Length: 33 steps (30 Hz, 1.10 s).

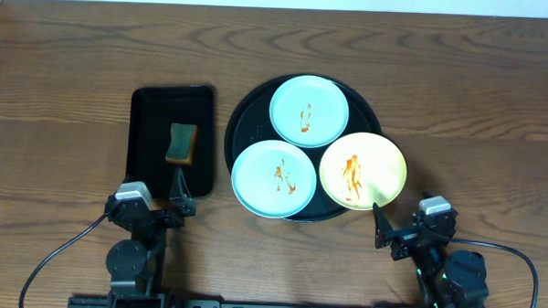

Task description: Clean dirty plates on tray and stack at the side

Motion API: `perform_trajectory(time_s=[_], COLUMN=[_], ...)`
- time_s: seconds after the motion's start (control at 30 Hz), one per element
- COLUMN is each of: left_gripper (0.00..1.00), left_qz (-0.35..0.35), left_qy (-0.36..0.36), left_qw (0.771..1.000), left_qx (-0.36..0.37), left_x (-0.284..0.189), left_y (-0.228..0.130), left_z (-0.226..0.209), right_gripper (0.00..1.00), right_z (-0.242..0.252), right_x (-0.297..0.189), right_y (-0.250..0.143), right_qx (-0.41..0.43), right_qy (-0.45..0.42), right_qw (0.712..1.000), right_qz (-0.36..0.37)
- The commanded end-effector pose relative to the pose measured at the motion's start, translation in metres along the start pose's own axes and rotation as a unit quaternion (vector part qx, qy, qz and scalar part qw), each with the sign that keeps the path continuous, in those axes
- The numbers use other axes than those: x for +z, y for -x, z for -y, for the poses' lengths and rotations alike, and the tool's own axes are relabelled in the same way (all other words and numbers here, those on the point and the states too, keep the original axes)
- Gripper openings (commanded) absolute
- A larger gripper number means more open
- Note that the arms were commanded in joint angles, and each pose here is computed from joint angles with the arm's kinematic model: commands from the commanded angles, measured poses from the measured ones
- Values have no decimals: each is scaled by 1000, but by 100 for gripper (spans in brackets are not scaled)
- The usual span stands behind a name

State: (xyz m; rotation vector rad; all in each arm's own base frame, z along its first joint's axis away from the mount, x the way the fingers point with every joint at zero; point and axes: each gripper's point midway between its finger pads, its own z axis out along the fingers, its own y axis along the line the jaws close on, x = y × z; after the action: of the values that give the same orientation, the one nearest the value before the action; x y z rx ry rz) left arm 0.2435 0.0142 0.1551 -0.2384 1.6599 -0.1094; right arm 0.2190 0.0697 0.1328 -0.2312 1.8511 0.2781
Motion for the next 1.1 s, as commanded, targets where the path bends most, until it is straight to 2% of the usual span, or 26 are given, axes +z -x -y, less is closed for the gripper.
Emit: perform_trajectory(time_s=[0.0, 1.07], left_gripper=[98, 98], left_qz=[-19, -21], left_qy=[23, 23], left_qw=[999, 999], left_qx=[11, 11], left_x=[2, 2], left_y=[-16, -17], left_z=[-10, -10], right_gripper=[99, 99], right_z=[-3, 2], right_x=[0, 1], right_y=[-2, -2], right_qx=[-4, -18], right_qy=[7, -6], right_qw=[1000, 1000], right_qz=[-3, -3])
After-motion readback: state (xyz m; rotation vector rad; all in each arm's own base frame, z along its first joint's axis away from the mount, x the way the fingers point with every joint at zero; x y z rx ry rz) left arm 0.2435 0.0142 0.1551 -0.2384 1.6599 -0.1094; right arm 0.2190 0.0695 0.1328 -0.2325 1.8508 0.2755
